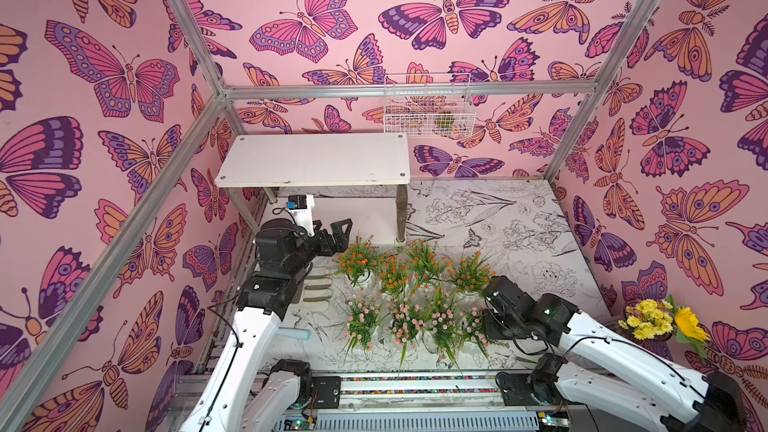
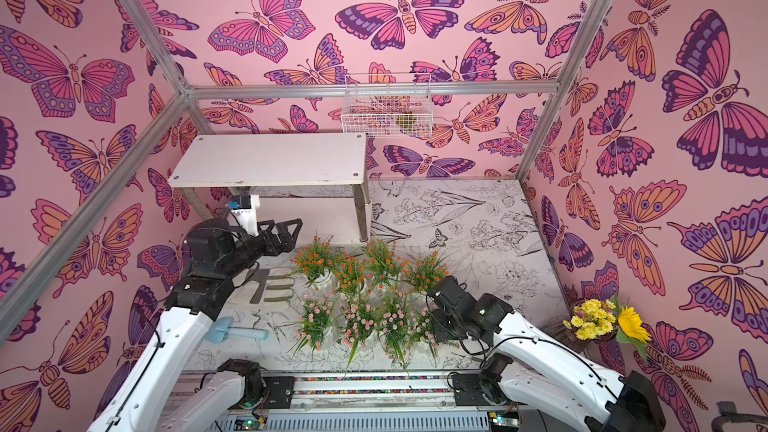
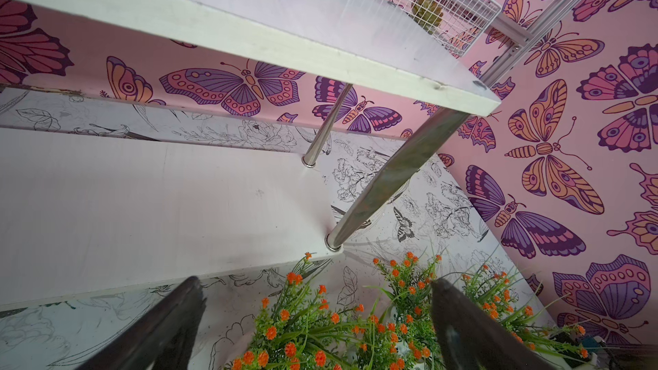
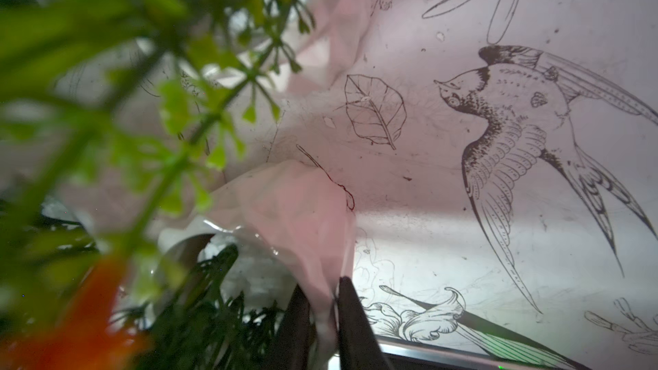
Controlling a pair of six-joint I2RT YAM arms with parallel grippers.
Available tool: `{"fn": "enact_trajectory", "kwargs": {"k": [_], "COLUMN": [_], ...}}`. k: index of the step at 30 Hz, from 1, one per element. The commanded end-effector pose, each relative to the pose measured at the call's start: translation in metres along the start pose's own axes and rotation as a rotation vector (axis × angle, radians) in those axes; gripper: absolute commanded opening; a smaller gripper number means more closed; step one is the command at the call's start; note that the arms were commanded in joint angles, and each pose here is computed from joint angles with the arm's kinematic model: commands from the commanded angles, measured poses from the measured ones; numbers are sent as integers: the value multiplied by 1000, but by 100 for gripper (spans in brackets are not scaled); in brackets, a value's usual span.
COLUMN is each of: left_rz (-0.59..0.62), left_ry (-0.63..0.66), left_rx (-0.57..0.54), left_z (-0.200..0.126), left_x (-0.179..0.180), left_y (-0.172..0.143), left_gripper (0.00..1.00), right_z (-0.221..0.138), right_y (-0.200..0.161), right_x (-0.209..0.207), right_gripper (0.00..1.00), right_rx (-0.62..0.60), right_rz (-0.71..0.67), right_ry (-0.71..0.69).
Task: Place the baby's breath potted plants on the rack by color
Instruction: Pick up the baby's breath potted plant from the center of the board.
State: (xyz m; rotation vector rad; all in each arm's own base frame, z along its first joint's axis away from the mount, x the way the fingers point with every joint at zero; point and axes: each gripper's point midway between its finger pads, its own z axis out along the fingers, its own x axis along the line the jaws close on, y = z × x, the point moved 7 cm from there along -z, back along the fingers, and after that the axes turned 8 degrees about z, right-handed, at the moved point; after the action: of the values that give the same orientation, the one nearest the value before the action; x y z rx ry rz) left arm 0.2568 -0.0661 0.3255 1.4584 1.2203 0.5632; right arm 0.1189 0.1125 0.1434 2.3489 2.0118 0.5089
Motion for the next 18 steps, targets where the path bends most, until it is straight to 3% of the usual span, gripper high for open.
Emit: {"fn": "enact_trajectory", "kwargs": {"k": [1, 18], "left_rz": [1, -40], "left_ry": [-19, -59], "left_rx": [-9, -10], "left_z": [-4, -1], "left_x": [-5, -9], "left_y": [6, 11], "left_gripper": [100, 100], "right_z": [6, -23], "right_y": [-5, 0], "right_x": [-6, -4], "right_gripper": [13, 5], "right_rx": [27, -10], "right_rz": [-5, -12], "right_ry": [-48, -35]}}
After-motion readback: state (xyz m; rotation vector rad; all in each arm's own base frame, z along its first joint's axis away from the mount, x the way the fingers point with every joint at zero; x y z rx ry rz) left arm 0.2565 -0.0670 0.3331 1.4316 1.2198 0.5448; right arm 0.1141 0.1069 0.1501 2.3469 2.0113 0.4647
